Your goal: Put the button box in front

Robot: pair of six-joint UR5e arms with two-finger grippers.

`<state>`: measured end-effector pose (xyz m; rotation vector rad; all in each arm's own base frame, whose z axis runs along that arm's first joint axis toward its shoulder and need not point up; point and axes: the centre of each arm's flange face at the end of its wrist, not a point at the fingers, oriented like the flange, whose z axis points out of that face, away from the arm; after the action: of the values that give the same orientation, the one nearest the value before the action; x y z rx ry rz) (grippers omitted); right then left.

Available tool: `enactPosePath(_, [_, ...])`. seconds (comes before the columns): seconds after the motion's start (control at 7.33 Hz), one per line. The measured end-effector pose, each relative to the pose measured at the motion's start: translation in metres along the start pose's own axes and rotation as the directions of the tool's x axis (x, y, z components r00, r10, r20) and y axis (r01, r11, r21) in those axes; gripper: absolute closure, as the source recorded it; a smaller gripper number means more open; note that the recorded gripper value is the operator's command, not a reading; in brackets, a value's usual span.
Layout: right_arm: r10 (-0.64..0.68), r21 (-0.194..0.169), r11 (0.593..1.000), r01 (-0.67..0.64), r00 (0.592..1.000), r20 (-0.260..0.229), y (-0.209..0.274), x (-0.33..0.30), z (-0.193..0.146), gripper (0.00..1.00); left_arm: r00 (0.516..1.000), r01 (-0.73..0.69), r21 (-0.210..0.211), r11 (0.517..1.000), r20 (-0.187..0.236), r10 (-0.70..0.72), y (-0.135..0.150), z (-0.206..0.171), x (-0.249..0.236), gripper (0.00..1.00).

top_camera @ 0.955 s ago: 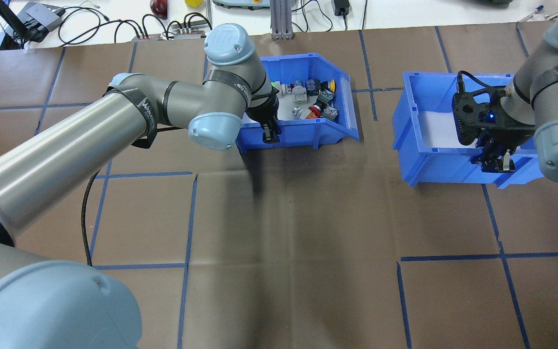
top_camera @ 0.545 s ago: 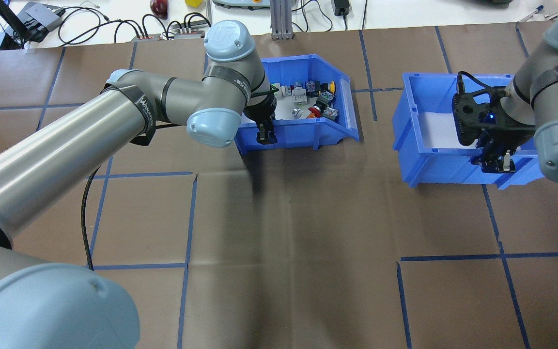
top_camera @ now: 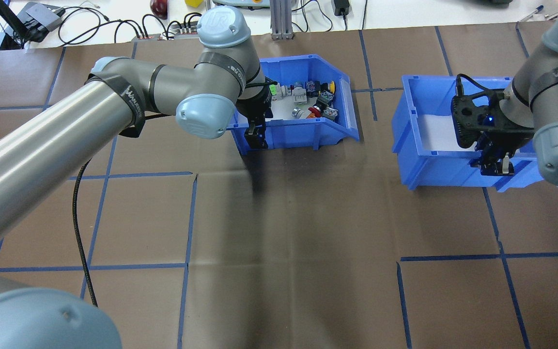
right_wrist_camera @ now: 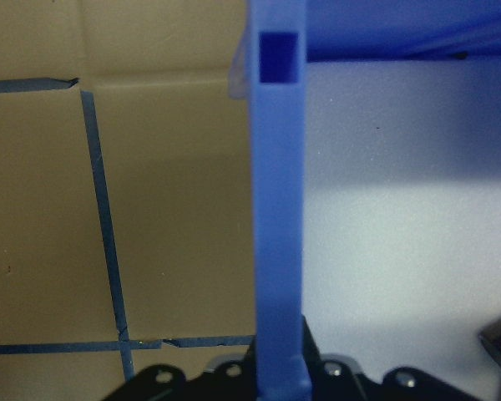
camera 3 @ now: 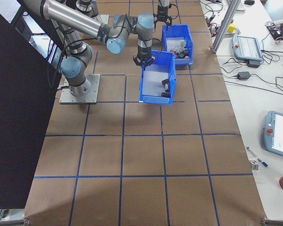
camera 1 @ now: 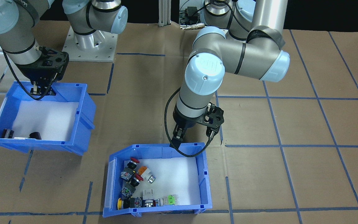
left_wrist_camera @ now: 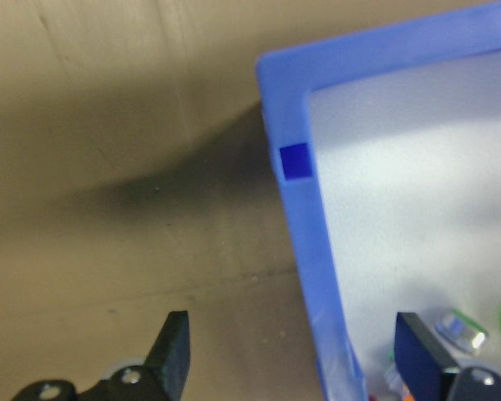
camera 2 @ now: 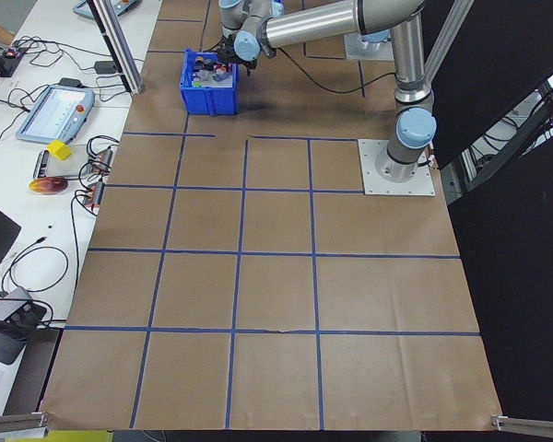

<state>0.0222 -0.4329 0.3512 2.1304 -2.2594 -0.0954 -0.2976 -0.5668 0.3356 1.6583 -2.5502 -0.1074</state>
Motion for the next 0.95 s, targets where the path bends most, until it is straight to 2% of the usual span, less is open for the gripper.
enactPosePath(0.14, [0.000,-0.001,1.000,0.000,1.000,0.011,-0.004,-0.018,0.007,0.94,0.990,-0.133,-0.011,0.991,0.034,0.134,0.004,-0.022,-0.017,0.01])
enactPosePath(0.27, [0.000,0.000,1.000,0.000,1.000,0.021,-0.007,-0.034,0.015,0.94,0.959,-0.268,-0.040,0.963,0.083,0.270,0.006,-0.045,-0.038,0.01])
enactPosePath(0.41, [0.002,0.001,1.000,-0.002,1.000,0.021,-0.011,-0.049,0.018,0.93,0.908,-0.397,-0.078,0.915,0.113,0.403,-0.002,-0.073,-0.061,0.01])
enactPosePath(0.55, [0.007,0.006,1.000,-0.007,1.000,0.022,-0.016,-0.062,0.021,0.93,0.851,-0.507,-0.095,0.857,0.106,0.515,-0.019,-0.103,-0.085,0.01])
enactPosePath(0.68, [0.012,0.010,1.000,-0.013,1.000,0.028,-0.026,-0.072,0.025,0.93,0.778,-0.616,-0.077,0.784,0.099,0.621,-0.034,-0.130,-0.109,0.01])
enactPosePath(0.95, [0.019,0.001,1.000,-0.019,0.999,0.028,-0.073,-0.090,0.025,0.93,0.600,-0.793,-0.011,0.609,0.163,0.783,-0.048,-0.167,-0.154,0.01])
